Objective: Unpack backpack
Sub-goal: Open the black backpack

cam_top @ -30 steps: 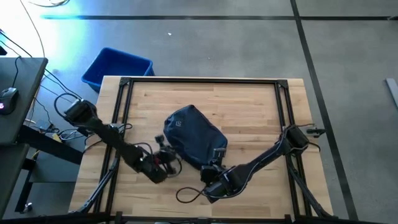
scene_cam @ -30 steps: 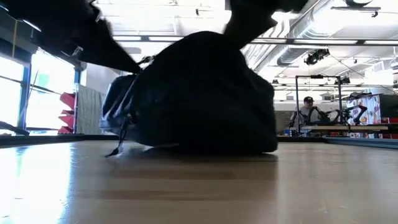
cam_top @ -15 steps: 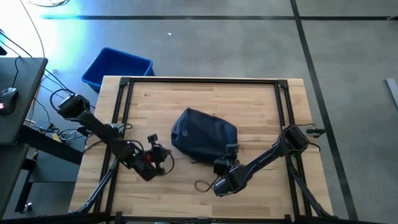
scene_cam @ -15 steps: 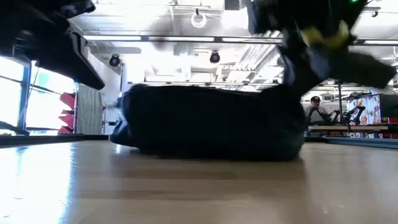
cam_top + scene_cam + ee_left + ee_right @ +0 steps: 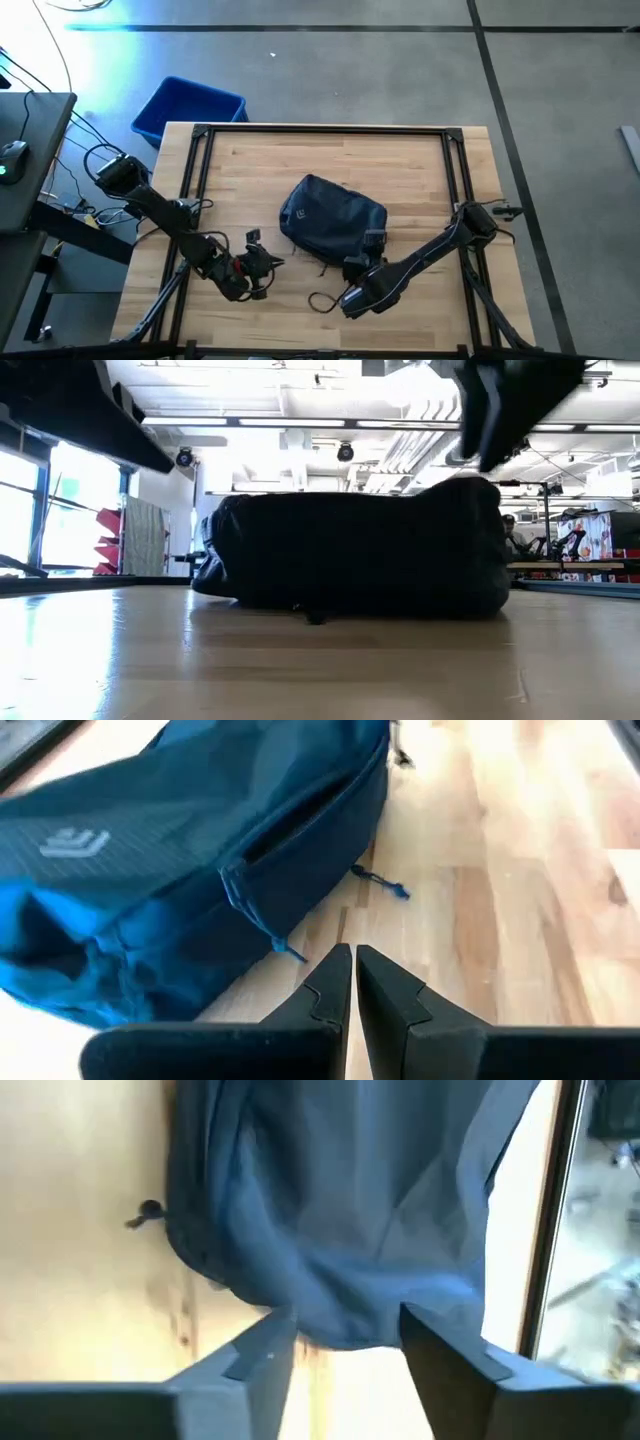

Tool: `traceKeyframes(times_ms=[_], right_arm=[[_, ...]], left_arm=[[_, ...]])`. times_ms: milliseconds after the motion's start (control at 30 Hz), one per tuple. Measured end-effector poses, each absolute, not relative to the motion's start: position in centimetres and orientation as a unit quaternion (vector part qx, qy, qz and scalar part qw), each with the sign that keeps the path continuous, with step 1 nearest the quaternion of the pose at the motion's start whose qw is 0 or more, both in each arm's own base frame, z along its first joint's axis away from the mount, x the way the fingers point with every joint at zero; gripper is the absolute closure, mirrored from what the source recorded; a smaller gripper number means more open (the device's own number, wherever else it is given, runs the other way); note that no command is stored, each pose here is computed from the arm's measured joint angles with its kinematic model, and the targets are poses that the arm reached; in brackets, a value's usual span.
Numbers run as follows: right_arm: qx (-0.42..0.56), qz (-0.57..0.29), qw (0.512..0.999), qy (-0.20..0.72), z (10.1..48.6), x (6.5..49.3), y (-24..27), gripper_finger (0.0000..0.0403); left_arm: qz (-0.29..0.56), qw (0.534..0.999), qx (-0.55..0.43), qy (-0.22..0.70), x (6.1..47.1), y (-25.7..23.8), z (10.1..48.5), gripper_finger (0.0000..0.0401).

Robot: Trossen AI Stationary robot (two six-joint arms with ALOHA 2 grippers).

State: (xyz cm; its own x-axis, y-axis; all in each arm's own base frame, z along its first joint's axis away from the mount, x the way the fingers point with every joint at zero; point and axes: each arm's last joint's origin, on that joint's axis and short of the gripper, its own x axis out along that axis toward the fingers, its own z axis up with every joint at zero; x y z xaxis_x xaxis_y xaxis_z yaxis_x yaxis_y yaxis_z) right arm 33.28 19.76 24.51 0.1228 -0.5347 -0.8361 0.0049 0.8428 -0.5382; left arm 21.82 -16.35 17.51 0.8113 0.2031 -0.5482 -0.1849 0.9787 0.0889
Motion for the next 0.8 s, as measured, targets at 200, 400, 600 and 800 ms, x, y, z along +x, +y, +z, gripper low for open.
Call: traceKeyframes(times_ms=[200, 400, 600, 800], right_arm=[[-0.199, -0.174, 0.773, 0.577, 27.3, 33.8, 21.2, 0.0158], [-0.197, -0.163, 0.81, 0.528, 27.1, 34.4, 22.3, 0.0153], [-0.194, -0.151, 0.824, 0.511, 26.3, 35.0, 22.7, 0.0159], [-0.202, -0.132, 0.841, 0.485, 26.2, 35.7, 23.1, 0.016]], left_arm=[[0.133, 0.94, 0.029, 0.312, 22.9, -15.6, 15.6, 0.0399], [0.143, 0.941, 0.067, 0.299, 24.6, -14.7, 15.0, 0.0356], [0.185, 0.931, 0.039, 0.312, 25.8, -12.9, 14.0, 0.0287], [0.205, 0.925, 0.013, 0.319, 26.3, -11.7, 13.9, 0.0251]])
